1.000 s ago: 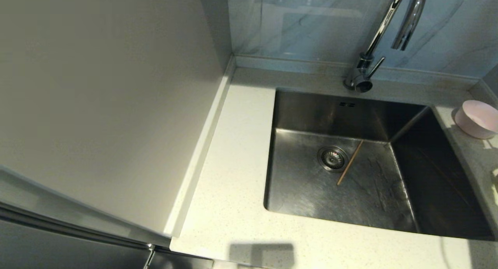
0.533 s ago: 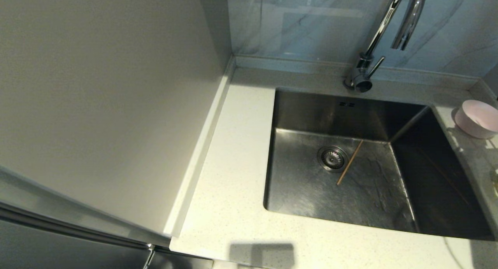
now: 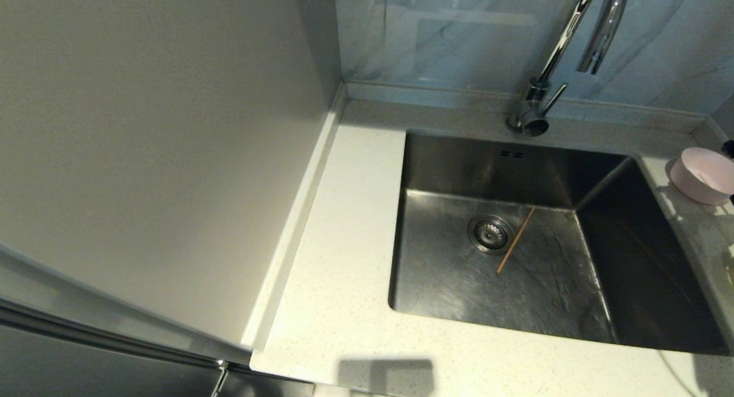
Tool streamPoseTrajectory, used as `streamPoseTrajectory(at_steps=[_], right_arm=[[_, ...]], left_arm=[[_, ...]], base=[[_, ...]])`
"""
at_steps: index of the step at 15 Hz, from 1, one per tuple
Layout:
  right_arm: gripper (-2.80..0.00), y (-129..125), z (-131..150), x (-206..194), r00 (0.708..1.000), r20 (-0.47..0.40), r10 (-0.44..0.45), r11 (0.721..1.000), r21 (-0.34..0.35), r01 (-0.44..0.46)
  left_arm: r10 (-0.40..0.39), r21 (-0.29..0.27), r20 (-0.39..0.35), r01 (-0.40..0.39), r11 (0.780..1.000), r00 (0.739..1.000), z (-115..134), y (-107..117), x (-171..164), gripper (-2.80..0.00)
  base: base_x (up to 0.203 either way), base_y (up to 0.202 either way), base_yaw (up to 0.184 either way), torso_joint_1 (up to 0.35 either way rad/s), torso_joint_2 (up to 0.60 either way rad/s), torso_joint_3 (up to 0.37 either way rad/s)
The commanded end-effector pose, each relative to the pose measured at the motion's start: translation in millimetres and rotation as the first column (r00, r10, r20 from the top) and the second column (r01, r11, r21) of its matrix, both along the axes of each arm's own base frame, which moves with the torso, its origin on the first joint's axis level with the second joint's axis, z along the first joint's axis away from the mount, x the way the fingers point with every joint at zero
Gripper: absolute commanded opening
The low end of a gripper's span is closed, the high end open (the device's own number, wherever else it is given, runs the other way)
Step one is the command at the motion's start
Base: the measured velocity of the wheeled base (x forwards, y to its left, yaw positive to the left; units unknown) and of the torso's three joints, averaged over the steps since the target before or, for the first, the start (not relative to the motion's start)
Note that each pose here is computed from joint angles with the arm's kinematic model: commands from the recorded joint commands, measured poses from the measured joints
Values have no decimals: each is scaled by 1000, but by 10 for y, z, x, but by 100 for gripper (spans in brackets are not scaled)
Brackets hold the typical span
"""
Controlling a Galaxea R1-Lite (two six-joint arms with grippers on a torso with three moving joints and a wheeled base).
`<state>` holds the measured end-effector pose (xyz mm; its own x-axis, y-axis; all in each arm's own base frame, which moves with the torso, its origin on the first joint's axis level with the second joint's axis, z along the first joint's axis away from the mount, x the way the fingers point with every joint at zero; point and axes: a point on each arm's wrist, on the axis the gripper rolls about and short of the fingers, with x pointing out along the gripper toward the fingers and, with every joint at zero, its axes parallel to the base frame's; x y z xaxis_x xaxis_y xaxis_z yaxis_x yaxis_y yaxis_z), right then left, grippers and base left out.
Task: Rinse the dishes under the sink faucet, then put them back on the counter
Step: Place the chopsticks on the bowl
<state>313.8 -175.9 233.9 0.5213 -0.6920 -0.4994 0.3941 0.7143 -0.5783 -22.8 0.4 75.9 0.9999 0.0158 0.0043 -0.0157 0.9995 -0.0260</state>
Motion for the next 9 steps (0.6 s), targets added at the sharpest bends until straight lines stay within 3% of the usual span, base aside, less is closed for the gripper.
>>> streamPoseTrajectory(at_steps=[1, 9], right_arm=[[-280, -6, -20, 12, 1000, -7, 0, 1000, 0, 0], [-280, -40, -43, 88, 1000, -10, 3, 1000, -1, -3]], left_arm=[[1, 0, 3, -1, 1000, 1000, 0, 0, -2, -280], [1, 0, 3, -1, 1000, 1000, 0, 0, -2, -280]], base=[[0, 0, 0, 0, 0, 0], [0, 0, 0, 0, 0, 0]])
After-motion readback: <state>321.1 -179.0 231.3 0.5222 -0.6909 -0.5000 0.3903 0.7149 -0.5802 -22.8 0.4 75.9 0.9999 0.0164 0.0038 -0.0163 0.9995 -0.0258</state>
